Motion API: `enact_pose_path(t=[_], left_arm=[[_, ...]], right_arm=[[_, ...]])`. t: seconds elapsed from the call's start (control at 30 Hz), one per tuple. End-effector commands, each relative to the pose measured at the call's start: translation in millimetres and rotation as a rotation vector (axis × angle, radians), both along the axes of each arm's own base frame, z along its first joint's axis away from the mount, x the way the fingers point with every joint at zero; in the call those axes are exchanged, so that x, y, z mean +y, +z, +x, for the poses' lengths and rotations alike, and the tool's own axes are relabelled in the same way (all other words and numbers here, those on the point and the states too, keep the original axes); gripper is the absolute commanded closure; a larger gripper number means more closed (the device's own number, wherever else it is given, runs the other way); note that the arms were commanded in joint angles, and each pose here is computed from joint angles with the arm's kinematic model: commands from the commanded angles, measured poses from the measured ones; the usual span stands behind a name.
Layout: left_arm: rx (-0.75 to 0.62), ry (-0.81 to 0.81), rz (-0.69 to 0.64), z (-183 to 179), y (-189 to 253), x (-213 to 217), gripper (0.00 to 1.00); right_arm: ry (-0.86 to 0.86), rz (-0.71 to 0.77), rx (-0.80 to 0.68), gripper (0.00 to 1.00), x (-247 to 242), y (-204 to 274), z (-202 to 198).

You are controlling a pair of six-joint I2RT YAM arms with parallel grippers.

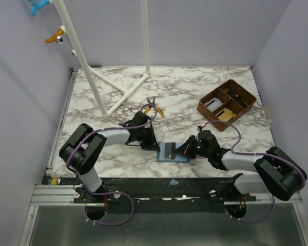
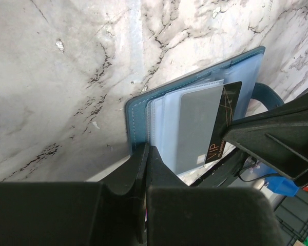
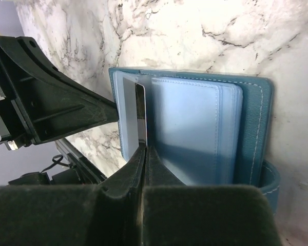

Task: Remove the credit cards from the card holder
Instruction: Remove the credit card from the card holder, then place the credit card in the storage box.

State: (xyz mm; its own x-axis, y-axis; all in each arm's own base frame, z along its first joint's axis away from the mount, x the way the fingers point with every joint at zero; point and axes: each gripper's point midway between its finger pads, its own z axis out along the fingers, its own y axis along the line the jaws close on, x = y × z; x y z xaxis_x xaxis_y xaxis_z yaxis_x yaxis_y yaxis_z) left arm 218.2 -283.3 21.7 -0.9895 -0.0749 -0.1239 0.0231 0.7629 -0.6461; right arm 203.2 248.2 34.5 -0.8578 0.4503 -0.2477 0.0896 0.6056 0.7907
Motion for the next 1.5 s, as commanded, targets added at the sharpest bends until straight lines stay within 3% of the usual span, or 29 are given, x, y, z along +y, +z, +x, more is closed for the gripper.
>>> enact_pose_path(t=[0.0, 0.63, 1.03, 1.07, 1.23, 1.33, 1.47], left_arm=[[0.057, 0.047, 0.194, -13, -44, 40, 1.0], [0.015, 0.044, 0.158, -8, -31, 36, 1.0], [-0.091, 0.001, 0.061, 10, 23, 17, 1.0], [-0.103, -0.003, 0.049, 12, 31, 15, 0.97], [-0.172, -0.036, -0.047, 15, 71, 4, 0.46], [-0.197, -0.057, -0.151, 13, 94, -5, 0.35], [-0.208, -0.076, -0.297, 8, 123, -13, 0.31]], right_arm=[[-0.029, -0.068, -0.008, 0.99, -16, -9, 0], [-0.053, -0.148, -0.063, 0.99, -38, 16, 1], [-0.037, -0.119, -0.1, 0.99, -32, 43, 4], [-0.034, -0.111, -0.105, 0.99, -30, 47, 5], [-0.015, -0.064, -0.135, 0.99, -21, 71, 10], [-0.001, -0.023, -0.151, 0.99, -13, 88, 13], [0.031, 0.045, -0.178, 0.99, -1, 115, 15]])
